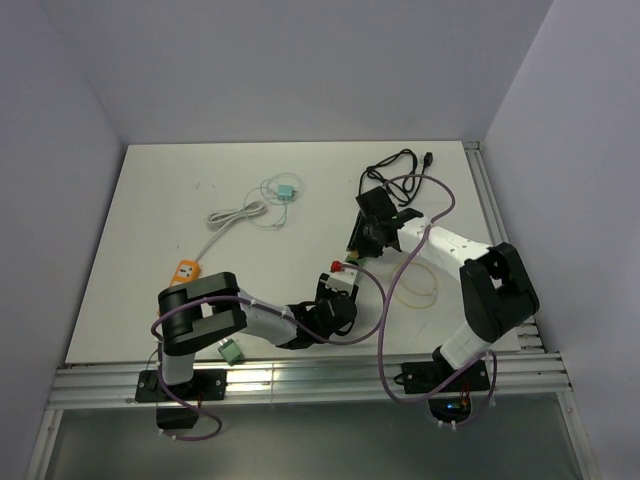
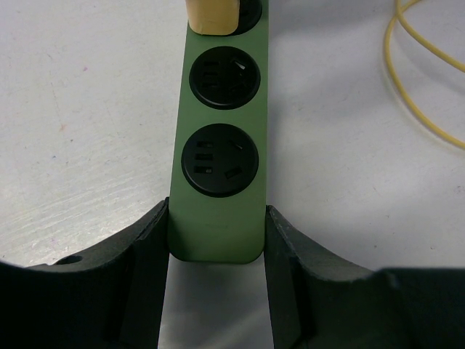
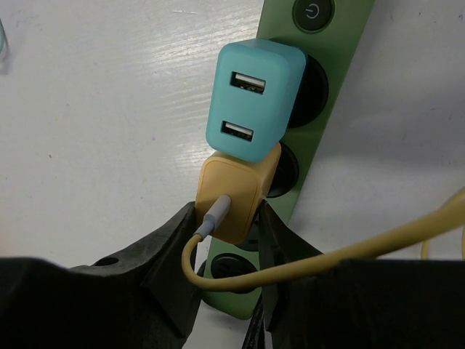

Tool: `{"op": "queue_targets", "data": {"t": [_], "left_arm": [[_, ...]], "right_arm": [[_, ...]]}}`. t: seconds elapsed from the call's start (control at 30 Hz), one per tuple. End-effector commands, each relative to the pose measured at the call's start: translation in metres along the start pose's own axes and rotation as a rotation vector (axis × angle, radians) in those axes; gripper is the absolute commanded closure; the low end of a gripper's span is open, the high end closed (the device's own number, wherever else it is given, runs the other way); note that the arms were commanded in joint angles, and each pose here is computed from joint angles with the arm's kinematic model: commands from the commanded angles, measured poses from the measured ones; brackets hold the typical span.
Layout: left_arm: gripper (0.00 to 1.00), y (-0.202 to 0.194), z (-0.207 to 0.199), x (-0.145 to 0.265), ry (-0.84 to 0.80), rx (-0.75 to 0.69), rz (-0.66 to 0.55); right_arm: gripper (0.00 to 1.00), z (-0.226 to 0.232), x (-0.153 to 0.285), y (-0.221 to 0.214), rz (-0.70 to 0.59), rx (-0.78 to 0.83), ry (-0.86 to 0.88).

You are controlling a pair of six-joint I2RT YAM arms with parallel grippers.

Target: Insert the plug

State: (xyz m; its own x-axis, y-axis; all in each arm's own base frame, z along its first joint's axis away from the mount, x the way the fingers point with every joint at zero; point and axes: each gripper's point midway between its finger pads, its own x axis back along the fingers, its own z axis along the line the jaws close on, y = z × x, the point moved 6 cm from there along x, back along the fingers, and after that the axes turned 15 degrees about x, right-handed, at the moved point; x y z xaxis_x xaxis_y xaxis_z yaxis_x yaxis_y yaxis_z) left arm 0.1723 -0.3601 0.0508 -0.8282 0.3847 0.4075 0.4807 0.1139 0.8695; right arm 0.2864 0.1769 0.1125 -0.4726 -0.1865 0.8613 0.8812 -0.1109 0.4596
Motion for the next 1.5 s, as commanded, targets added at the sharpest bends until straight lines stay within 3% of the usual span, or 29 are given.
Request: {"op": "queue_targets", "data": {"t": [0.0, 0.03, 0.07, 0.1, 0.13, 0.17, 0.2, 0.3, 0.53, 0.57, 0.6, 0.7, 0.9, 0.97, 1.03, 1.2, 1.37, 1.47], "left_arm": [[1.00, -0.003, 0.017, -0.011, 0.088, -0.018, 0.006], [1.00, -0.003, 0.019, -0.012, 0.097, -0.017, 0.012], [1.00, -0.003, 0.020, -0.014, 0.104, -0.015, 0.017], [1.00, -0.001, 0.020, -0.015, 0.106, -0.013, 0.018], [1.00, -0.001, 0.021, -0.016, 0.108, -0.009, 0.023], [0.97, 0.000, 0.023, -0.016, 0.108, -0.002, 0.023], [0.85, 0.000, 0.024, -0.016, 0.109, 0.001, 0.024], [0.58, 0.001, 0.027, -0.016, 0.110, 0.014, 0.025], [0.29, 0.004, 0.033, -0.006, 0.100, 0.044, 0.019], [0.22, 0.009, 0.032, -0.003, 0.092, 0.060, 0.009], [0.01, 0.008, 0.035, 0.001, 0.085, 0.067, 0.013], [0.01, 0.014, 0.036, 0.010, 0.054, 0.088, 0.021], [0.01, 0.029, 0.030, 0.051, -0.065, 0.124, 0.035], [0.00, 0.034, 0.019, 0.072, -0.192, 0.142, 0.066], [0.00, 0.042, 0.012, 0.085, -0.261, 0.179, 0.095], [0.00, 0.059, 0.023, 0.104, -0.196, 0.235, 0.120], [0.01, 0.111, 0.037, 0.116, -0.136, 0.348, 0.069], [0.01, 0.138, 0.051, 0.125, -0.135, 0.418, 0.025]], "right_arm": [[0.81, -0.032, -0.017, -0.024, 0.105, 0.061, -0.171], [0.69, -0.029, -0.015, -0.020, 0.099, 0.065, -0.162], [0.63, -0.028, -0.014, -0.019, 0.096, 0.070, -0.162], [0.46, -0.026, -0.013, -0.018, 0.090, 0.075, -0.157], [0.41, -0.024, -0.011, -0.017, 0.084, 0.083, -0.150], [0.36, -0.021, -0.010, -0.016, 0.077, 0.090, -0.134], [0.27, -0.018, -0.008, -0.015, 0.068, 0.096, -0.126], [0.18, -0.010, 0.001, -0.009, 0.041, 0.116, -0.113], [0.16, 0.008, 0.039, 0.002, -0.036, 0.115, -0.006], [0.15, 0.008, 0.042, 0.002, -0.039, 0.113, 0.001], [0.15, 0.010, 0.045, -0.001, -0.035, 0.112, 0.015], [0.09, 0.012, 0.055, -0.005, -0.043, 0.109, 0.063], [0.08, 0.016, 0.073, -0.018, -0.048, 0.108, 0.181], [0.08, 0.016, 0.080, -0.022, -0.054, 0.115, 0.223], [0.01, 0.017, 0.083, -0.025, -0.050, 0.122, 0.252], [0.01, 0.032, 0.102, -0.045, -0.017, 0.155, 0.485], [0.01, 0.045, 0.129, -0.056, -0.038, 0.177, 0.720], [0.01, 0.042, 0.120, -0.059, -0.003, 0.172, 0.698]]}}
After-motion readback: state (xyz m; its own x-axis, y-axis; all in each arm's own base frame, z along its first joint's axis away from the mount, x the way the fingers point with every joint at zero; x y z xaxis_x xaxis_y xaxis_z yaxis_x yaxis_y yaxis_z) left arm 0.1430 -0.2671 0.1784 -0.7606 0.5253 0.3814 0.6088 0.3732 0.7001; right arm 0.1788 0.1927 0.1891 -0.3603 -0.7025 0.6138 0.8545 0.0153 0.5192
